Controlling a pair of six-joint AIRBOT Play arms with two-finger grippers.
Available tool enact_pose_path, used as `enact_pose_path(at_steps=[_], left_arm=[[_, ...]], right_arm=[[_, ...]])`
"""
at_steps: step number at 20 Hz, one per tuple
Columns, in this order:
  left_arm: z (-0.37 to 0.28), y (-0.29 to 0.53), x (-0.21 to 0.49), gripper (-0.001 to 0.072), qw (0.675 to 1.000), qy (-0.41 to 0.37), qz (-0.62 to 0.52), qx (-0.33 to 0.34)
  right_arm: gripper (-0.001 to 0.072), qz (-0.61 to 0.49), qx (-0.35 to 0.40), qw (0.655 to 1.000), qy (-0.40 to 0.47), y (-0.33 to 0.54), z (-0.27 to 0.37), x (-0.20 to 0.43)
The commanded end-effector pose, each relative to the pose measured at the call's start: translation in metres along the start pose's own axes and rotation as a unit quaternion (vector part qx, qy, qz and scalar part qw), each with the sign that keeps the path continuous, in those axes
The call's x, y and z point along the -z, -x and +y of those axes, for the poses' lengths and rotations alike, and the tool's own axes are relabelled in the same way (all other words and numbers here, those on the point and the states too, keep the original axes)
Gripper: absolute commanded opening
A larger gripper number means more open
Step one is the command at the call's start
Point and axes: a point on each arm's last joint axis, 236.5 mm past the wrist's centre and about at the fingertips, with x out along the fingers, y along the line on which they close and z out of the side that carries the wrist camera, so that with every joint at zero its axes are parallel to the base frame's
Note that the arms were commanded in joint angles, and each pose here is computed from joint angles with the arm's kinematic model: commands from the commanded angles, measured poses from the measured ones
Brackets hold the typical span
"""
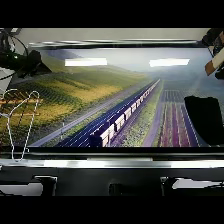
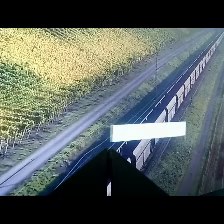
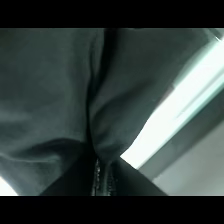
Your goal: Fold the clothes and pants, and hang the long-sleeved shirts on hangers.
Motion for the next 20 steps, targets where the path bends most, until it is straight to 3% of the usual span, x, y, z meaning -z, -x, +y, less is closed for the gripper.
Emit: enact_pose_path(at_steps=[1,15,16,17,18,20], left_arm=[[0.001,0.000,0.000,0.0014,1.000,0.000,0.000,-0.001],[0.001,0.000,0.000,0.0014,1.000,0.000,0.000,-0.001],[0.001,0.000,0.000,0.0014,1.000,0.000,0.000,-0.001],[0.001,0.000,0.000,0.0014,1.000,0.000,0.000,-0.001],[0.001,0.000,0.000,0.0014,1.000,0.000,0.000,-0.001],[0.001,0.000,0.000,0.0015,1.000,0.000,0.000,-0.001]], right_arm=[[0.0028,0.009,0.050,0.999,0.003,-0.021,-0.023,0.017],[0.0048,0.020,0.118,0.993,0.012,-0.039,-0.057,0.036],[0.0173,0.021,0.118,0.993,0.012,-0.039,-0.056,0.036],[0.0358,0.026,0.119,0.992,0.011,-0.039,-0.057,0.039],[0.0454,0.029,0.121,0.992,0.011,-0.038,-0.058,0.041],[0.0463,-0.002,0.111,0.994,0.007,-0.025,-0.058,0.037]])
